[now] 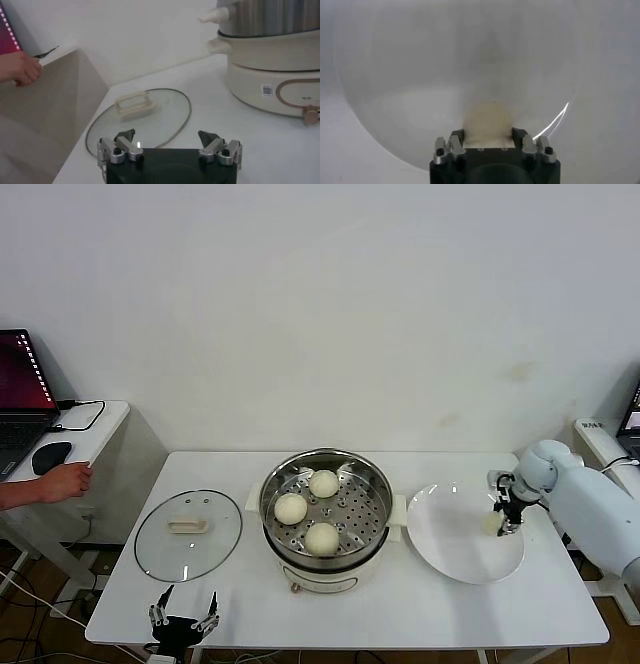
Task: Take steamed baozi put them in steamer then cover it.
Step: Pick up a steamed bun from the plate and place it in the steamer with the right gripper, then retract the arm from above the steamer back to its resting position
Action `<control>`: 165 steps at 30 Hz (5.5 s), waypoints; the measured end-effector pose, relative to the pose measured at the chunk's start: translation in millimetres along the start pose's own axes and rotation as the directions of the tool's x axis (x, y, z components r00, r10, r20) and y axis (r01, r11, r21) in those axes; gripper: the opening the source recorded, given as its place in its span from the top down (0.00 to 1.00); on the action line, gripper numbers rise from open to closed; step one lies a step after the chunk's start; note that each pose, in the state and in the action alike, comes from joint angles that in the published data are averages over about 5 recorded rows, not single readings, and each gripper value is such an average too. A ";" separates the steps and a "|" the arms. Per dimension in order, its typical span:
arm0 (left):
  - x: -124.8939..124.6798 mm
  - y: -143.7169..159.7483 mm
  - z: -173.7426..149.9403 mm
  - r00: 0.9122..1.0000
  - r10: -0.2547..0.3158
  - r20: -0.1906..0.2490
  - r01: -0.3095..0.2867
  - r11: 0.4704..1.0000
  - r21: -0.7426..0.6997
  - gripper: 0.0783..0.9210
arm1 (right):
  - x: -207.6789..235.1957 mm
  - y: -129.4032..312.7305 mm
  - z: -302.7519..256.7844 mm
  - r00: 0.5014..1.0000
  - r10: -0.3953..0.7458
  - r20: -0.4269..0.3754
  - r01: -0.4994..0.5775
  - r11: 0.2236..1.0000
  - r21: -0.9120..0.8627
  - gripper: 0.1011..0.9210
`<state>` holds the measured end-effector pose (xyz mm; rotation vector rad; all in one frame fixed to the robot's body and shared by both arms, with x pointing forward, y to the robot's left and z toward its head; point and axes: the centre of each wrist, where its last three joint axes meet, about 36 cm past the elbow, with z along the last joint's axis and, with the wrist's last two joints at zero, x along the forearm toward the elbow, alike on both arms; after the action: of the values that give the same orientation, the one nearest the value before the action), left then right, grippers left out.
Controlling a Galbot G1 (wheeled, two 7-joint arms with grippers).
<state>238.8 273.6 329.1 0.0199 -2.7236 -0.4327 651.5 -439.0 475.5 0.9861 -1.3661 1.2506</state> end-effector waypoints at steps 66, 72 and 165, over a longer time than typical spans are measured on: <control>-14.5 21.7 -37.3 0.993 -0.049 0.107 0.049 0.999 0.004 0.12 | 153.8 3.2 -335.4 0.963 -0.198 0.182 0.156 0.962 0.222 0.41; -14.5 20.5 -37.4 0.993 -0.047 0.107 0.046 0.999 0.007 0.12 | 141.4 7.5 -335.3 0.966 -0.196 0.168 0.157 0.963 0.217 0.41; -45.5 28.2 -25.2 0.942 -0.137 0.306 0.251 0.894 -0.372 0.12 | -39.0 326.8 -15.7 0.211 0.974 0.076 0.142 0.047 -0.989 0.12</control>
<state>291.7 296.3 343.0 0.1343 -2.8476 -1.1350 341.8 -381.9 378.7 -0.1062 -3.1016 -0.1590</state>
